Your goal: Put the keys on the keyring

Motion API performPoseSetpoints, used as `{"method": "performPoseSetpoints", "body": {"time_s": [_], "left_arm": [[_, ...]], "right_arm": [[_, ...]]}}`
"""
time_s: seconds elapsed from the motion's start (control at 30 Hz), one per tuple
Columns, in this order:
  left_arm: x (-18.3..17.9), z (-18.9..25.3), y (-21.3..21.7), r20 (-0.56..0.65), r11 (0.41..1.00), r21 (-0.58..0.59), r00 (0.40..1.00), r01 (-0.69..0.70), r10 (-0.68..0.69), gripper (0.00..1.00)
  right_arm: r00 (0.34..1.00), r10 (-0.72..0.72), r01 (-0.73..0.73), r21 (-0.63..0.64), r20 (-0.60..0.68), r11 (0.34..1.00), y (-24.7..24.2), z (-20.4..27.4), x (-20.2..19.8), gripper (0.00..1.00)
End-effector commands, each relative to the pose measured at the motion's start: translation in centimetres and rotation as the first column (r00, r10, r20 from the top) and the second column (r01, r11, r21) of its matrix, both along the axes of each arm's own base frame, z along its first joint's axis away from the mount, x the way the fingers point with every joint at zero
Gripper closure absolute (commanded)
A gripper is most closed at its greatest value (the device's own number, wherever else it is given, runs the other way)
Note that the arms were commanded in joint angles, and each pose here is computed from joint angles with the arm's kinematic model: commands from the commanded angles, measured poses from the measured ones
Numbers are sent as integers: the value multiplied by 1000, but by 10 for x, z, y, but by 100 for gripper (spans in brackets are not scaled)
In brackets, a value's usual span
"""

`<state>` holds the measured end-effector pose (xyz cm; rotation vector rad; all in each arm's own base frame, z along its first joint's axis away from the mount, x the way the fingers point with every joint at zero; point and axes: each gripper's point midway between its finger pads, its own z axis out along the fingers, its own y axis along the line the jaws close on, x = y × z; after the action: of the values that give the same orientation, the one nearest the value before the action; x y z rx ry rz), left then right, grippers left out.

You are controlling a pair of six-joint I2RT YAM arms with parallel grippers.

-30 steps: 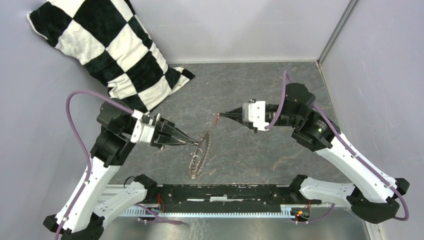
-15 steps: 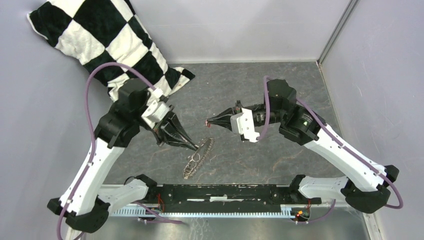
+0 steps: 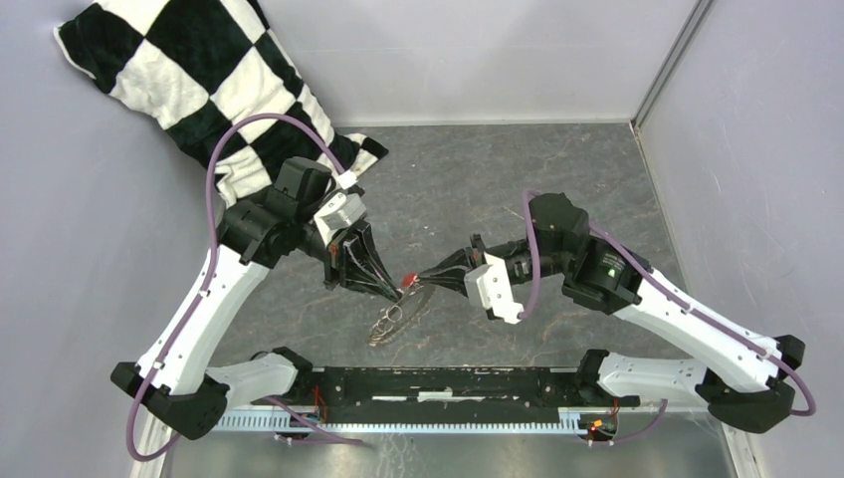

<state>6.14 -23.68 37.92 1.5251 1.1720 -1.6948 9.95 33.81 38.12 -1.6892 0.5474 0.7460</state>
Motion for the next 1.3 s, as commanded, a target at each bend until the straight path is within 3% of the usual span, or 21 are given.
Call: {"method": "performPoseSetpoints", "body": {"time_s": [0.0,0.73,1.07,1.27], "left_arm": [[-16,21,6,27,991,-107,997,79,-77,98],[-3,-13,3,-147,999,-22,988,41,-44,98],[-1,-13,2,-135,999,-28,990,43,-46,98],[-5,-10,4,-123,998,-34,991,43,-47,98]], "right_arm": [[1000,-13,13,52,-7,999,-8,7,-8,99],[998,-51,51,-2,-21,999,3,-8,-21,99],[999,-26,22,-92,-45,995,-1,-30,-28,99],[997,-50,46,-80,-54,996,3,-29,-23,99]]}}
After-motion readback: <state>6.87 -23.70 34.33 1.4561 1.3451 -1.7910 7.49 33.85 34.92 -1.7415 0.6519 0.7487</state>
